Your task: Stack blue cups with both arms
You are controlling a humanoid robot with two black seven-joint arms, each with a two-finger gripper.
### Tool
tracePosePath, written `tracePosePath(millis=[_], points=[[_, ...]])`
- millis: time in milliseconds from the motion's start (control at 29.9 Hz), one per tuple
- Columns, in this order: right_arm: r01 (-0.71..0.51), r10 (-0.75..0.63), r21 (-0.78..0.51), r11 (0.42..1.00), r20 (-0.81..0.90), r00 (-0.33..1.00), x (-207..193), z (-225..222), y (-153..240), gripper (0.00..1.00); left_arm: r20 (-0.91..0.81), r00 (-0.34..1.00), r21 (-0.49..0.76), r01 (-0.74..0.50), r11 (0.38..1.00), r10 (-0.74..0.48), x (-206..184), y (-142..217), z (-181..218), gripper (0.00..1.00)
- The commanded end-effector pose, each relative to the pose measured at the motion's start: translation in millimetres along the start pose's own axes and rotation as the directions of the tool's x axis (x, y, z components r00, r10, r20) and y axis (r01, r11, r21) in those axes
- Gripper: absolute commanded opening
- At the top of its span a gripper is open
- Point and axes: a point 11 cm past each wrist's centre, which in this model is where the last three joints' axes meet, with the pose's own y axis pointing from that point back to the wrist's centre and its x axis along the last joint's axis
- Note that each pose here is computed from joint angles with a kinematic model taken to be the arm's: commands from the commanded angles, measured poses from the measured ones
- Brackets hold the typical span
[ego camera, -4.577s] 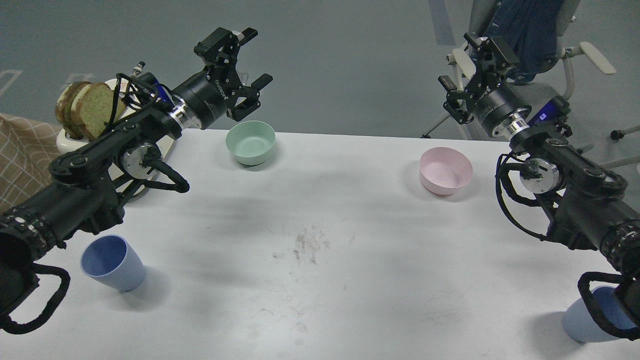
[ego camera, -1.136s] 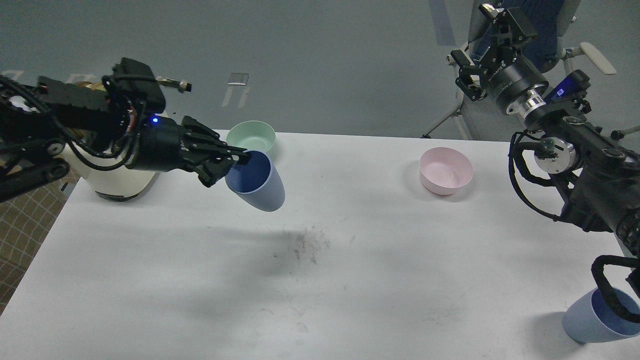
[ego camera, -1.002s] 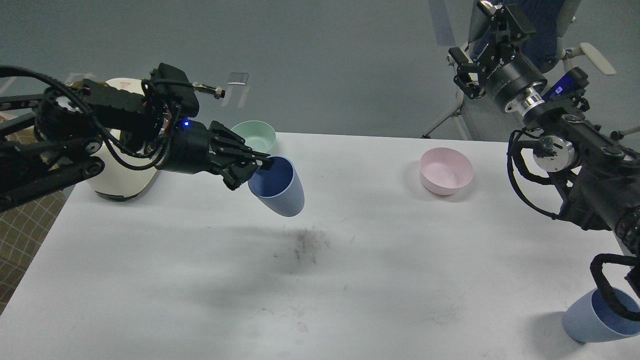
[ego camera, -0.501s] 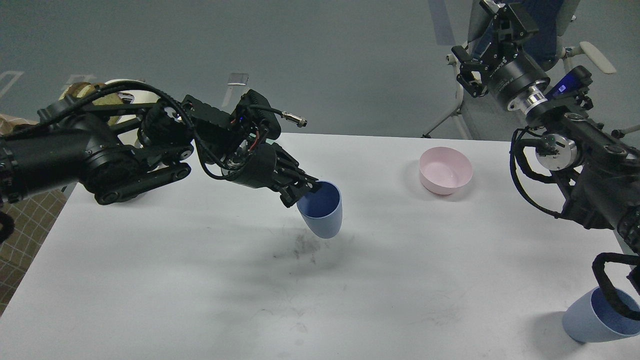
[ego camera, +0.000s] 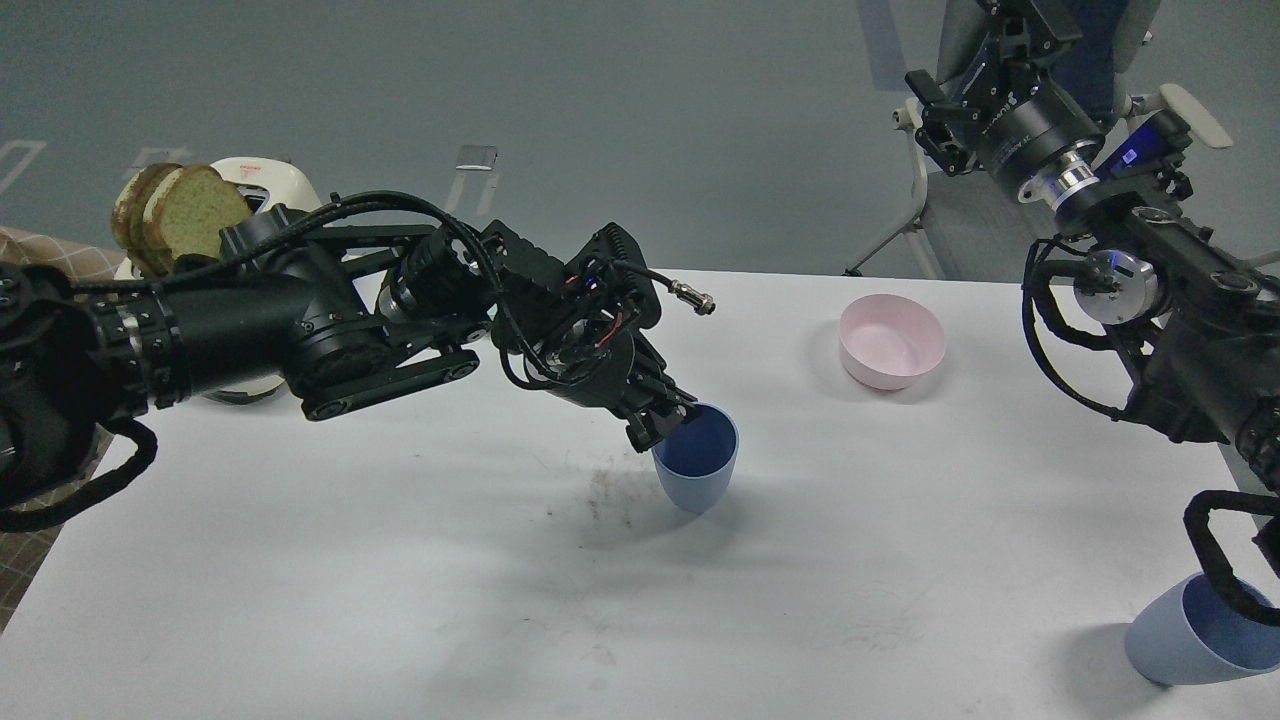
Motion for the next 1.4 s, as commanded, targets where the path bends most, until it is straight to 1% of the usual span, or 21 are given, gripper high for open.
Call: tracePosePath(millis=[0,33,67,134,167,200,367,434,501,535,601,668,735,802,869,935,1002,1102,1203,1269,1370], points=[[0.004,-0.004,-0.005,1.0,-0.006,1.0,-0.6,0.2,-0.3,1.0,0.002,1.0,-0.007,0.005,1.0,-0.005,-1.2,-4.1,2.9,0.0],[0.003,-0.003,-0.005,1.0,-0.004,1.0,-0.4,0.8,0.1,1.0,0.002,1.0,-0.007,0.005,1.0,-0.005,-1.3,-4.1,2.9,0.06],[0.003,-0.003,-0.007,1.0,-0.005,1.0,-0.3,1.6,0.6,1.0,0.004,1.0,-0.006,0.003,1.0,-0.003,0.0,-3.4,2.6,0.24],[0.002,-0.002,-0.008,1.0,-0.003,1.0,0.0,2.3,1.0,1.0,0.005,1.0,-0.006,0.003,1.0,-0.003,0.5,-3.1,2.4,0.46],[0.003,-0.003,-0.008,1.0,-0.002,1.0,-0.7,2.6,0.7,1.0,0.007,1.0,-0.004,0.0,1.0,0.0,2.1,-2.3,2.0,0.62],[0.002,-0.002,-0.009,1.0,-0.002,1.0,-0.6,3.4,1.1,1.0,0.005,1.0,0.0,0.0,1.0,0.0,1.5,-0.4,0.4,0.71],[0.006,-0.006,-0.008,1.0,-0.002,1.0,-1.8,2.8,0.4,1.0,0.003,1.0,0.013,-0.019,1.0,0.019,12.5,11.1,-4.2,0.89],[0.003,-0.003,-0.004,1.0,-0.01,1.0,1.4,-1.4,0.7,1.0,-0.024,0.999,0.02,-0.045,0.999,0.045,21.6,22.7,-9.4,0.91],[-0.005,0.005,0.007,1.0,-0.028,1.0,10.4,-11.9,3.5,1.0,-0.084,0.989,0.033,-0.117,0.993,0.119,42.4,48.1,-19.7,0.91],[-0.016,0.017,0.028,0.999,-0.058,0.998,23.2,-30.7,6.5,1.0,-0.146,0.969,0.032,-0.195,0.98,0.197,59.5,67.8,-25.0,0.91],[-0.013,0.017,0.045,0.999,-0.089,0.996,32.3,-49.5,9.7,1.0,-0.229,0.931,0.028,-0.284,0.958,0.283,74.8,86.7,-30.7,0.91],[0.027,-0.02,0.031,0.999,-0.199,0.98,46.6,-83.6,23.2,1.0,-0.41,0.801,0.04,-0.461,0.886,0.436,91.2,127.6,-45.4,0.91],[0.063,-0.065,-0.019,0.998,-0.305,0.95,55.9,-106.8,40.3,1.0,-0.534,0.665,0.082,-0.575,0.814,0.523,92.8,160.1,-62.0,0.91],[0.082,-0.096,-0.054,0.995,-0.365,0.926,59.9,-120.2,52.6,1.0,-0.6,0.575,0.108,-0.63,0.769,0.556,90.9,175.5,-70.9,0.91],[0.09,-0.138,-0.124,0.988,-0.464,0.875,70.8,-139.9,84.1,1.0,-0.717,0.393,0.164,-0.707,0.688,0.575,77.6,189.7,-86.6,0.91],[0.091,-0.185,-0.194,0.977,-0.548,0.816,76.1,-151.3,111.0,1.0,-0.79,0.251,0.213,-0.744,0.634,0.56,59.9,193.4,-97.7,0.91],[0.084,-0.23,-0.257,0.963,-0.612,0.757,79.1,-157.5,130.9,1.0,-0.815,0.172,0.249,-0.759,0.602,0.553,51.2,196.2,-105.2,0.91],[0.025,-0.38,-0.442,0.897,-0.739,0.556,84.2,-168.4,186.2,1.0,-0.85,0.049,0.299,-0.776,0.556,0.525,37.7,195.5,-115.1,0.91],[-0.066,-0.527,-0.595,0.801,-0.753,0.393,85.3,-170.6,241.5,1.0,-0.86,0.028,0.301,-0.778,0.552,0.509,34.2,187.7,-114.3,0.91],[-0.093,-0.569,-0.637,0.765,-0.737,0.366,85.1,-167.9,259.2,1.0,-0.863,0.027,0.3,-0.778,0.553,0.505,34.0,184.3,-113.6,0.91],[-0.137,-0.639,-0.725,0.675,-0.667,0.384,86.7,-150.7,301.3,1.0,-0.879,0.027,0.282,-0.775,0.566,0.475,31.9,166.0,-108.2,0.91]])
